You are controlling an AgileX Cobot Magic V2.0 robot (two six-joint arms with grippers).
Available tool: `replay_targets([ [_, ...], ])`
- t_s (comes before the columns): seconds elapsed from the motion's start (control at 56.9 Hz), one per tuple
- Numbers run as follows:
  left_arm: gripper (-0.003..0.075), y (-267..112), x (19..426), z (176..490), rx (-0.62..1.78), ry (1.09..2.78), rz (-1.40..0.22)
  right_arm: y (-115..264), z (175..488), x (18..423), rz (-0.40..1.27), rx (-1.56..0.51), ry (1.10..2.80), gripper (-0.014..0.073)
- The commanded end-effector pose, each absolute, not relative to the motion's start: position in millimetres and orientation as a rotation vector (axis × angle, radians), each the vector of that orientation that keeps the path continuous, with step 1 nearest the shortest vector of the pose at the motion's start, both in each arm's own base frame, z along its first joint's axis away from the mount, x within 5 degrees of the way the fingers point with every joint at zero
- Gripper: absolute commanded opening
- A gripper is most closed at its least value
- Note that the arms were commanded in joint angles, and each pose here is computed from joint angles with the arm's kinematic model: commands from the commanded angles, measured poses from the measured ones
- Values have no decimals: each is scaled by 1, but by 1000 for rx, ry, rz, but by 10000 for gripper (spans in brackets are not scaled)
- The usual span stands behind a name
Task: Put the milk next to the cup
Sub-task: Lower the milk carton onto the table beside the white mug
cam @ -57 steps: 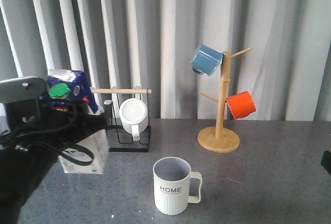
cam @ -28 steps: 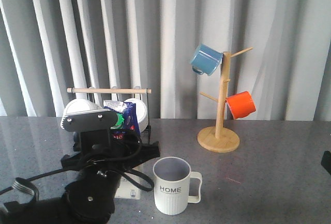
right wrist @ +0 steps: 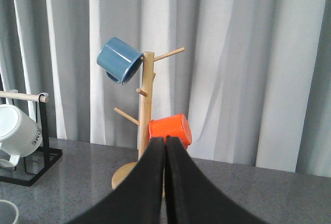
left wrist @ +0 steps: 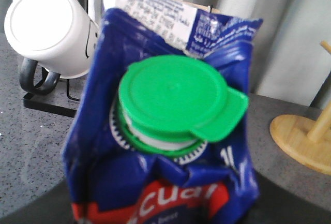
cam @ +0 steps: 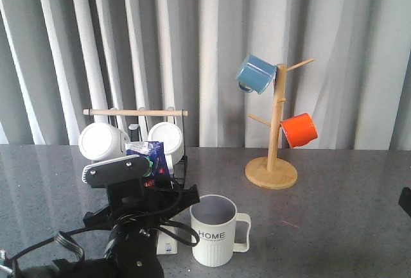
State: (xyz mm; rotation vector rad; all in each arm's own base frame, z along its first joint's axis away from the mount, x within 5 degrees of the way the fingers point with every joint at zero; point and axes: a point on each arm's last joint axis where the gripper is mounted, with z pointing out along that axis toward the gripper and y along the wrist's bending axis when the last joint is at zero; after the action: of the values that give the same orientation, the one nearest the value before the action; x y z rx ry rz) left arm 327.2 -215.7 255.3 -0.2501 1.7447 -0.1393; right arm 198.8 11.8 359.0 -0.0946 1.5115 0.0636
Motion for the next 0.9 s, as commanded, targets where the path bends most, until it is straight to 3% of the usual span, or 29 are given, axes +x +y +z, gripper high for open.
replay_targets([
  [0.0,1,-217,326,283,-235,1642,-169,13,378,195,72,-112,1401,-8],
  [0.879,1,-228,329,268,-172,1715,-226,13,378,195,72,-112,1401,-8],
])
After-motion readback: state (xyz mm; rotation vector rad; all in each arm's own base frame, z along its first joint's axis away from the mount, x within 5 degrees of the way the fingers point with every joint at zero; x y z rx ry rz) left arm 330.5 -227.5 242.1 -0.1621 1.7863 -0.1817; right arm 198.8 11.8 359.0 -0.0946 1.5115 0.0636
